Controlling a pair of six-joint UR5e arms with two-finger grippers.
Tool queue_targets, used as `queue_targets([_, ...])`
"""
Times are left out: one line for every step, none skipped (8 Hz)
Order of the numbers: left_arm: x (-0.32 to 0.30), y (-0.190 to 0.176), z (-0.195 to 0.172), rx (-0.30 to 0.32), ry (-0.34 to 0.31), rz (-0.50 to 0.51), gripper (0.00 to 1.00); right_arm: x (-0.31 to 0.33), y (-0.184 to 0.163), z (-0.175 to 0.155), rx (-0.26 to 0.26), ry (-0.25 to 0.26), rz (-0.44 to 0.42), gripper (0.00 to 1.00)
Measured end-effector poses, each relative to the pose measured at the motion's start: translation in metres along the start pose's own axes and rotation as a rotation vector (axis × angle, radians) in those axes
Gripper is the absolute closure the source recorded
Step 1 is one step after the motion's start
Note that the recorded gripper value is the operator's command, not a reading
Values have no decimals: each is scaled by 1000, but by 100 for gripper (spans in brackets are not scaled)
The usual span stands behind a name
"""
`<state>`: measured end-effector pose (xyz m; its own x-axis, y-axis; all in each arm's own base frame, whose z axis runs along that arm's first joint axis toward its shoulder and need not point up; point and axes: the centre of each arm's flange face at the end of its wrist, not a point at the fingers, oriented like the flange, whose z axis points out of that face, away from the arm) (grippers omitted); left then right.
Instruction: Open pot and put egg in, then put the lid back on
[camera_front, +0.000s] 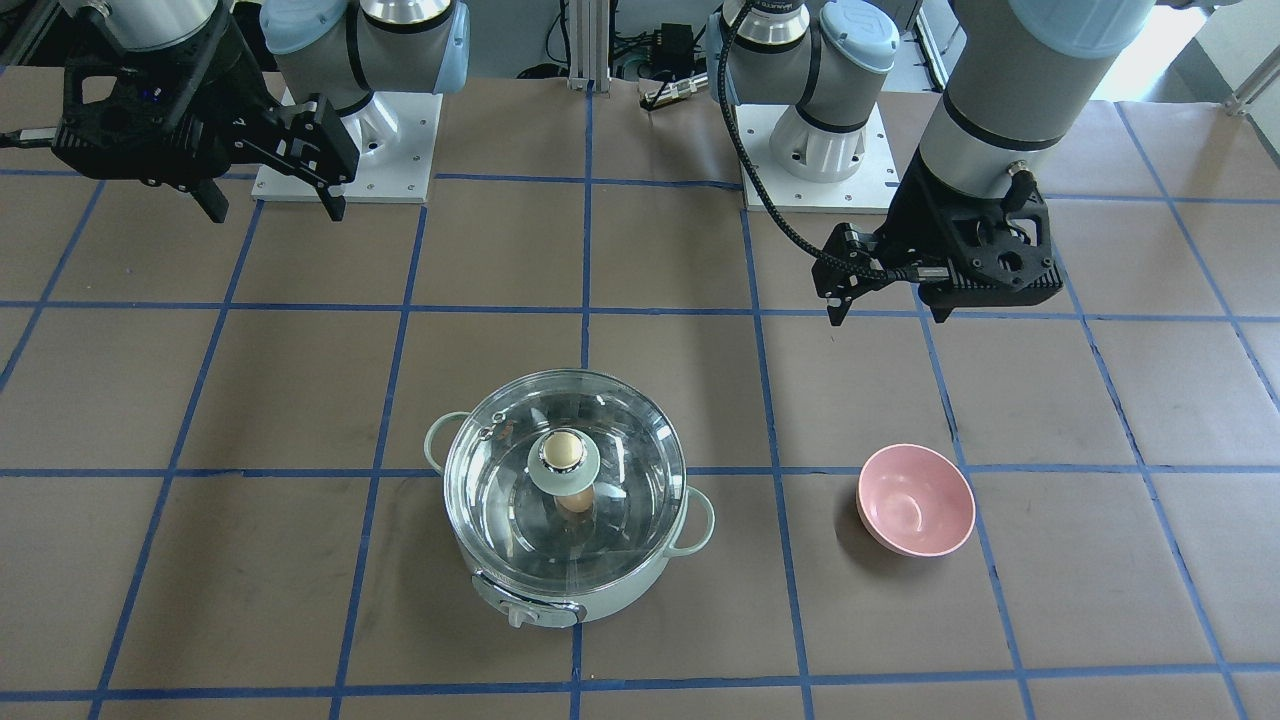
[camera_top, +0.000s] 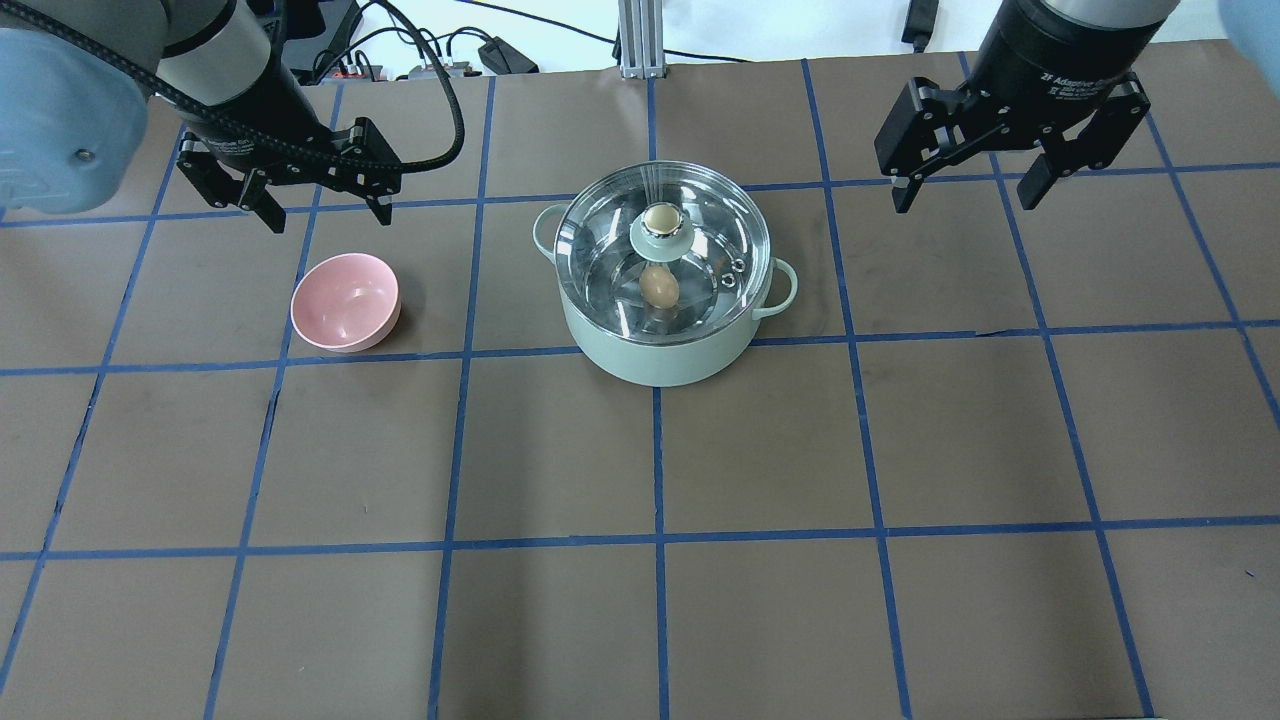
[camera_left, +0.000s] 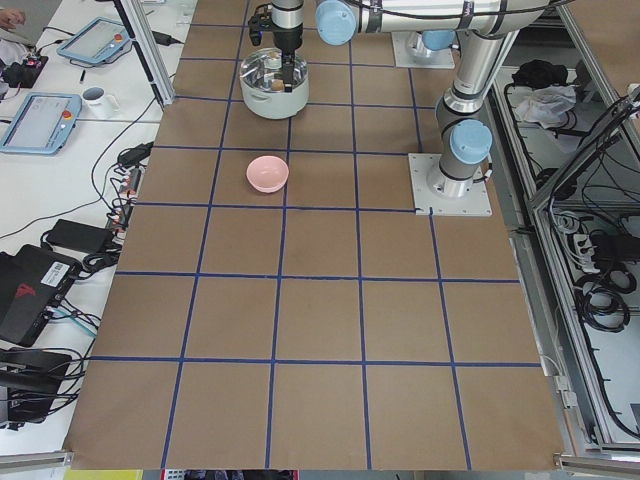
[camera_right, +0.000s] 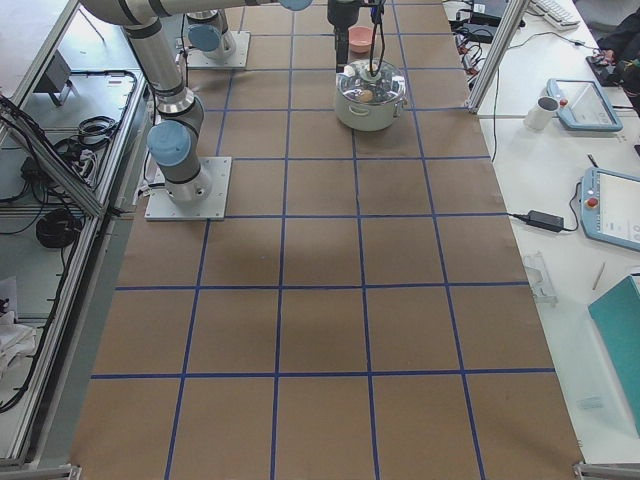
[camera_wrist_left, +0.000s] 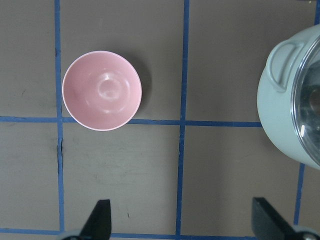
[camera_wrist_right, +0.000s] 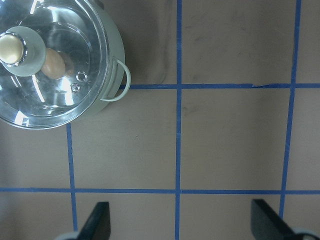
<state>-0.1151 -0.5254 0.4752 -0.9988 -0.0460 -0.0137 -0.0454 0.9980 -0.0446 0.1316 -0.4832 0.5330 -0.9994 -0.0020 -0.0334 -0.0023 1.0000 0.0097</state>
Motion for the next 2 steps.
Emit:
queue_targets([0, 0, 0, -1, 1, 0, 0, 0, 0, 0, -1, 1, -1, 0])
queue_targets([0, 0, 0, -2, 1, 0, 0, 0, 0, 0, -1, 3, -2, 0])
